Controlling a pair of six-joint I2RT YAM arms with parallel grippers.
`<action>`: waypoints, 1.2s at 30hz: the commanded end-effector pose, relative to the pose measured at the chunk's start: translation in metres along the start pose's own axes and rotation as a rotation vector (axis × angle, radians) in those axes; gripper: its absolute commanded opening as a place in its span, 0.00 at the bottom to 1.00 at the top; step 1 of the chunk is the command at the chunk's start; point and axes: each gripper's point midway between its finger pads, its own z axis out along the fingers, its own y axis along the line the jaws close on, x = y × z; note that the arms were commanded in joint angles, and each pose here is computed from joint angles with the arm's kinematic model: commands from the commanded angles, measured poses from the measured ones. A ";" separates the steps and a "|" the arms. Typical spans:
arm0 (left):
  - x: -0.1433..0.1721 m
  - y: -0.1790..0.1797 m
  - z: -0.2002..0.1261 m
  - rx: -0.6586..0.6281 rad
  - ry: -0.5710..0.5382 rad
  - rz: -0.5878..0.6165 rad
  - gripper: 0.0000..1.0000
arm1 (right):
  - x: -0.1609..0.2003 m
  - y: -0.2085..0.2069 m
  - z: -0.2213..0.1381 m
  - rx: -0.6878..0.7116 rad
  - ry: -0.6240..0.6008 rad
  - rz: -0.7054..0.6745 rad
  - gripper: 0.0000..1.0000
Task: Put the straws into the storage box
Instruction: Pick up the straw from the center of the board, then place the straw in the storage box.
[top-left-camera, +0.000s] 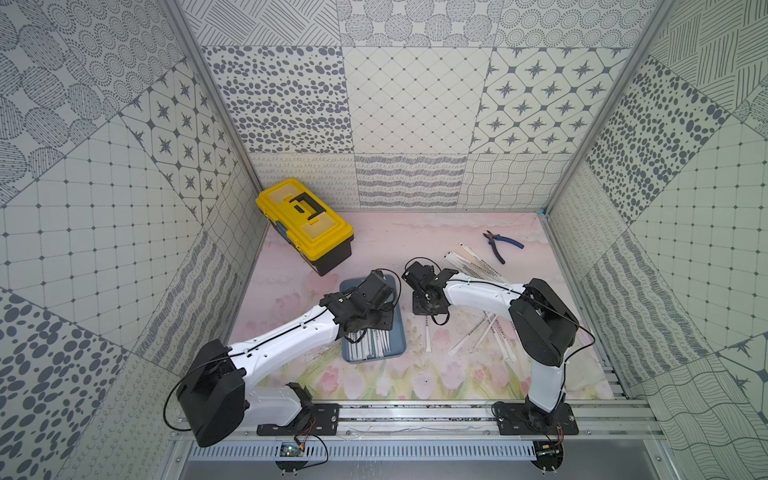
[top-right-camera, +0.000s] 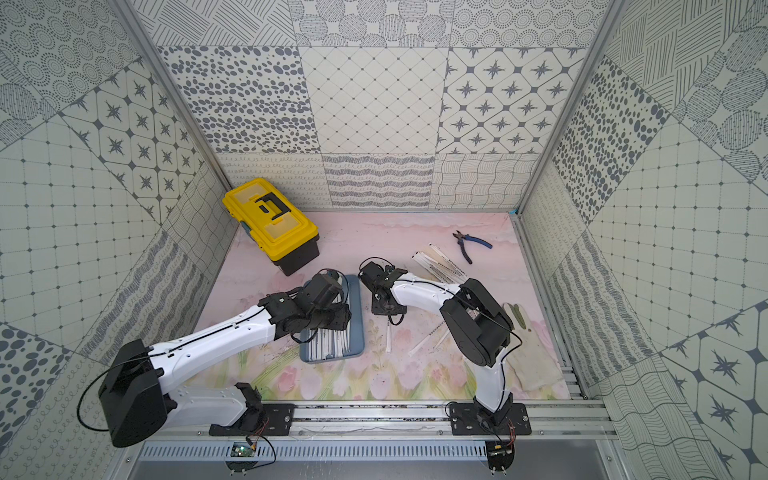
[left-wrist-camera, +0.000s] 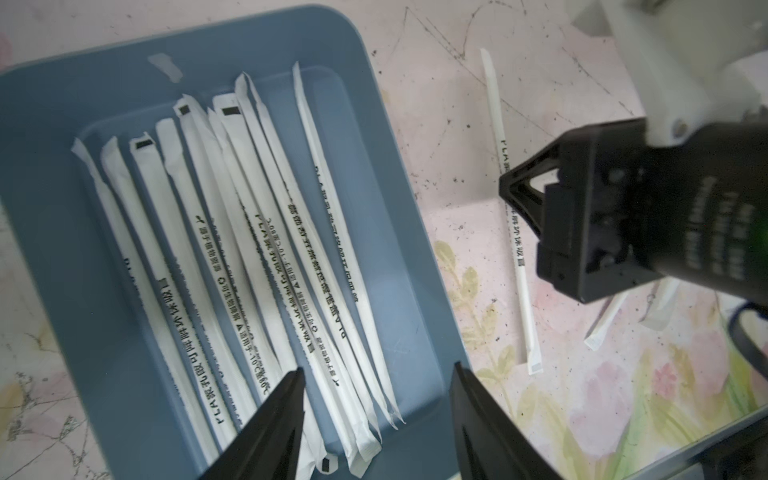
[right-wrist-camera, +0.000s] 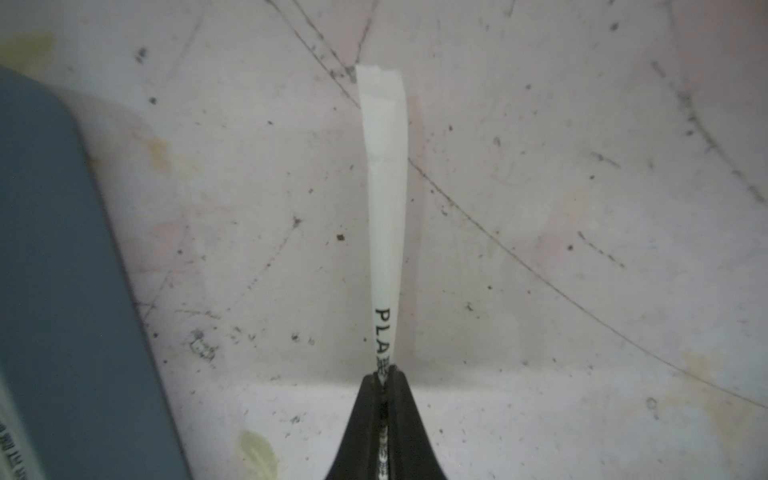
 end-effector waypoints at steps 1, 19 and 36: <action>-0.006 0.047 -0.016 -0.103 -0.046 -0.068 0.60 | -0.028 0.059 -0.073 -0.171 -0.140 -0.065 0.08; 0.001 0.053 -0.013 -0.036 -0.034 -0.158 0.60 | -0.006 0.109 0.015 -0.179 0.012 -0.069 0.08; -0.001 0.052 -0.014 -0.040 -0.036 -0.144 0.60 | -0.012 0.117 -0.002 -0.218 0.003 -0.055 0.24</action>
